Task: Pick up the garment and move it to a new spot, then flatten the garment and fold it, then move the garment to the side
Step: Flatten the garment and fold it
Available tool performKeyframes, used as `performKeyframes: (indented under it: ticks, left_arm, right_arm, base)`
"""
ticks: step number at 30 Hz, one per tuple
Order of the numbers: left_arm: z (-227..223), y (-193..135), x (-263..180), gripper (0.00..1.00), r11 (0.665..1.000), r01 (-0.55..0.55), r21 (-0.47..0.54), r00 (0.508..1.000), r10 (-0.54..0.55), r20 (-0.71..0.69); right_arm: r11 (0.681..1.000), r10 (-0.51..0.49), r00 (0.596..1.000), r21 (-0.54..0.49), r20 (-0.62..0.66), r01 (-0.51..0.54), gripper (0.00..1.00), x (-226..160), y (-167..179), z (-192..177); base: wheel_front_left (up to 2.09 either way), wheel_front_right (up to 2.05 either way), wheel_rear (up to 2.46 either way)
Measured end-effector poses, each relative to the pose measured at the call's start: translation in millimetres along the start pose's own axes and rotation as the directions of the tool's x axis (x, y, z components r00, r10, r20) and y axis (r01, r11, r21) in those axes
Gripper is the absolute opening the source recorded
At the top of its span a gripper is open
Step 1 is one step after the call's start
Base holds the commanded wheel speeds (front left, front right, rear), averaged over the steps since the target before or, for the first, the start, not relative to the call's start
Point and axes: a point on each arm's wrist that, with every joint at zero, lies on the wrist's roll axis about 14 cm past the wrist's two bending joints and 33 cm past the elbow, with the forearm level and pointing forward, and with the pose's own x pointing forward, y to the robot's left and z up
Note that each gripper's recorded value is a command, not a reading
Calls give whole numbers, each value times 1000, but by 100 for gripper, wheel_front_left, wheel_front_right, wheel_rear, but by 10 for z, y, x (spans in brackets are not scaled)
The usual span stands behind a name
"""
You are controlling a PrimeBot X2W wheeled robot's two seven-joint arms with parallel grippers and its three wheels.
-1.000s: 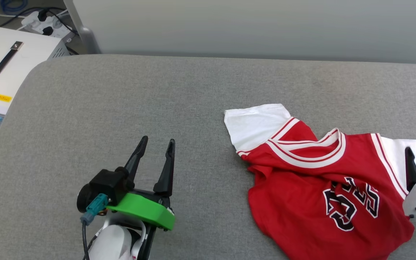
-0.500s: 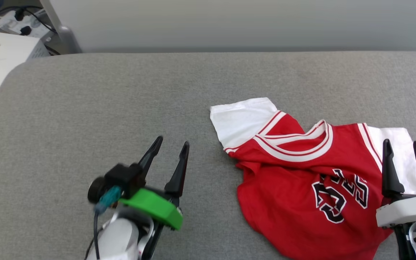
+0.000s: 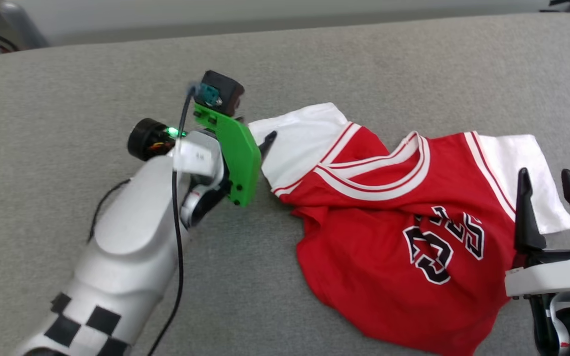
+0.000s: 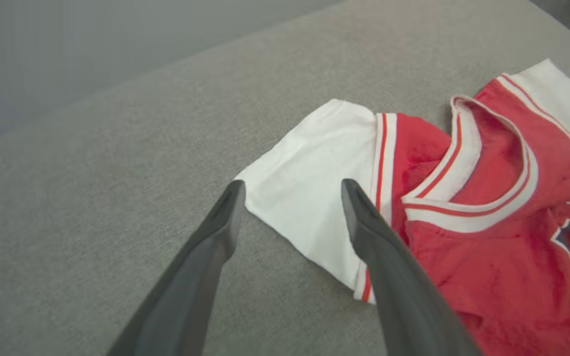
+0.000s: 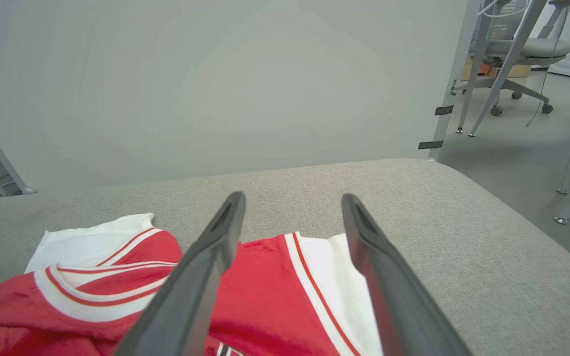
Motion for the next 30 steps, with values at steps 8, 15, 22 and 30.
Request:
performKeyframes:
  ticks: [8,15,22,30]
  left_arm:
    - [-340,270,349,100,1000,-12,-12,967,8,-254]
    - [-594,275,606,100,1000,2,-13,935,-6,-354]
    - [-739,307,711,79,1000,1,10,913,3,-407]
    - [-687,417,619,0,997,-38,-63,933,13,-359]
  right_arm:
    - [999,-42,998,-9,-42,42,100,-2,-119,-183]
    - [997,-77,993,-15,-90,76,100,-42,-219,-365]
    - [996,-88,991,-20,-102,86,100,-34,-251,-422]
    - [998,-70,993,-6,-96,69,100,-5,-183,-418]
  base:
    - [0,0,0]
    - [0,0,0]
    - [0,0,0]
    - [0,0,0]
